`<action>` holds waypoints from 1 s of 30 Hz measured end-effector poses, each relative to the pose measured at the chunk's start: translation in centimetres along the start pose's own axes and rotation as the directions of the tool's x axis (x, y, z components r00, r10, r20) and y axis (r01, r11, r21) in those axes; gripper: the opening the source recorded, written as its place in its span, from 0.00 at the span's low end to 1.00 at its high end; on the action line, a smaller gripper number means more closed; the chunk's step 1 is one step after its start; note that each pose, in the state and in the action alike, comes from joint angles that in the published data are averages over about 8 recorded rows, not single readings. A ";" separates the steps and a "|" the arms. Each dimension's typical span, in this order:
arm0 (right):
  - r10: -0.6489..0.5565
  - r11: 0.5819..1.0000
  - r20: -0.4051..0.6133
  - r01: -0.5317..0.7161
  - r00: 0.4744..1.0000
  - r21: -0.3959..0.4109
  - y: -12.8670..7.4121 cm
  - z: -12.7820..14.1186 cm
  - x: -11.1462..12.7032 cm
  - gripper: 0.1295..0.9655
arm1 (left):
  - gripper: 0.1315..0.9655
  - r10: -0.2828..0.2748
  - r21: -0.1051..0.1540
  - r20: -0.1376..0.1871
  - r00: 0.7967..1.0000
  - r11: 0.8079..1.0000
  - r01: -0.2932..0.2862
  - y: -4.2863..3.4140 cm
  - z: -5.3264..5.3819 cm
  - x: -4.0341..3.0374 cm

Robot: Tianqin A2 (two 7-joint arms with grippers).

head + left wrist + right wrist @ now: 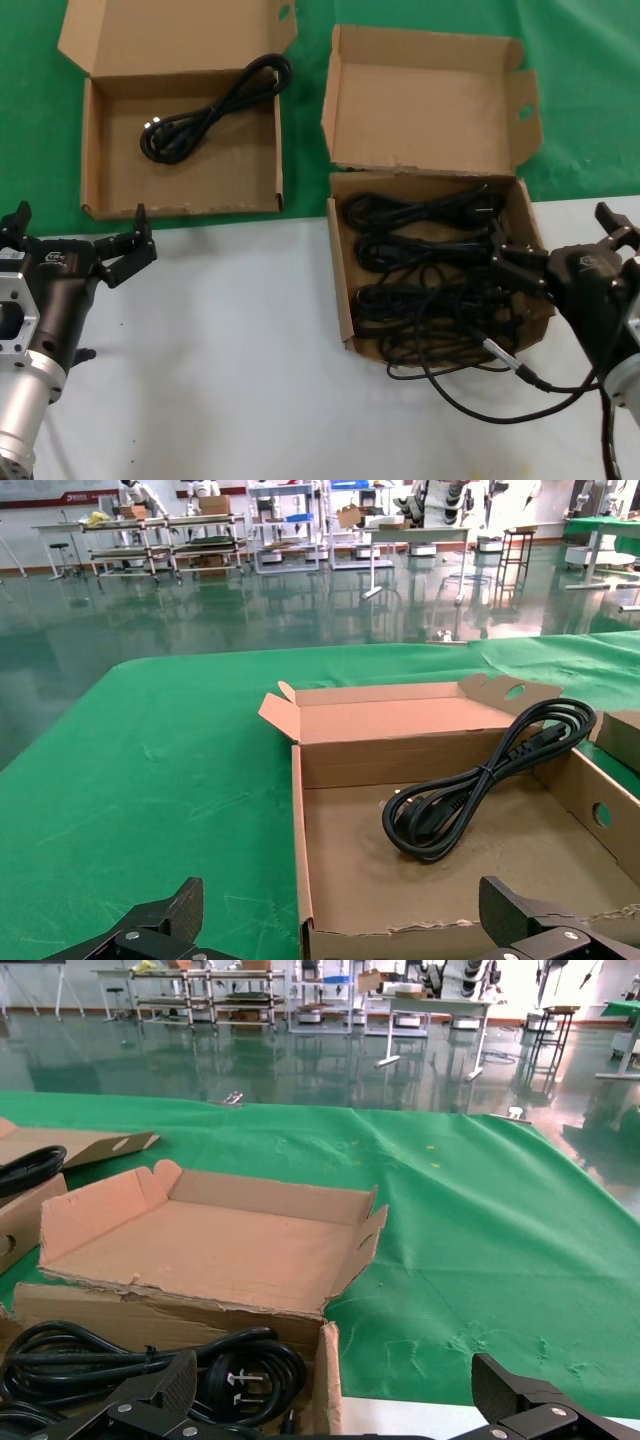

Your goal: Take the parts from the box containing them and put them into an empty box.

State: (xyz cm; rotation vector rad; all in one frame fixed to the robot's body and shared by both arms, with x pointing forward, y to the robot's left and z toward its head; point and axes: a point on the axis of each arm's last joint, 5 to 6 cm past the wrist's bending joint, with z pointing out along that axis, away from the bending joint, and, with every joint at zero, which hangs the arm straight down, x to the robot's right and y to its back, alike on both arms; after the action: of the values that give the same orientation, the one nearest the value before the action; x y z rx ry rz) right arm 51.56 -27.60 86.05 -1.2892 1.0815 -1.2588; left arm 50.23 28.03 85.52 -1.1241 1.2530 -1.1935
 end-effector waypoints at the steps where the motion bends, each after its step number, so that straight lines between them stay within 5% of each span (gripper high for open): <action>1: 0.000 1.000 0.000 0.000 1.000 0.000 0.0 0.0 0.0 1.00 | 1.00 0.000 0.000 0.000 1.000 1.000 0.000 0.00 0.0 0.00; 30: 0.000 1.000 0.000 0.000 1.000 0.000 0.0 0.0 0.0 1.00 | 1.00 0.000 0.000 0.000 1.000 1.000 0.000 0.00 0.0 0.00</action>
State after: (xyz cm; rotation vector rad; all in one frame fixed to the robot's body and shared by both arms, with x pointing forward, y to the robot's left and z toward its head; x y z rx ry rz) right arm 51.56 -27.60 86.05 -1.2892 1.0815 -1.2588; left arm 50.23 28.03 85.52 -1.1241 1.2530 -1.1936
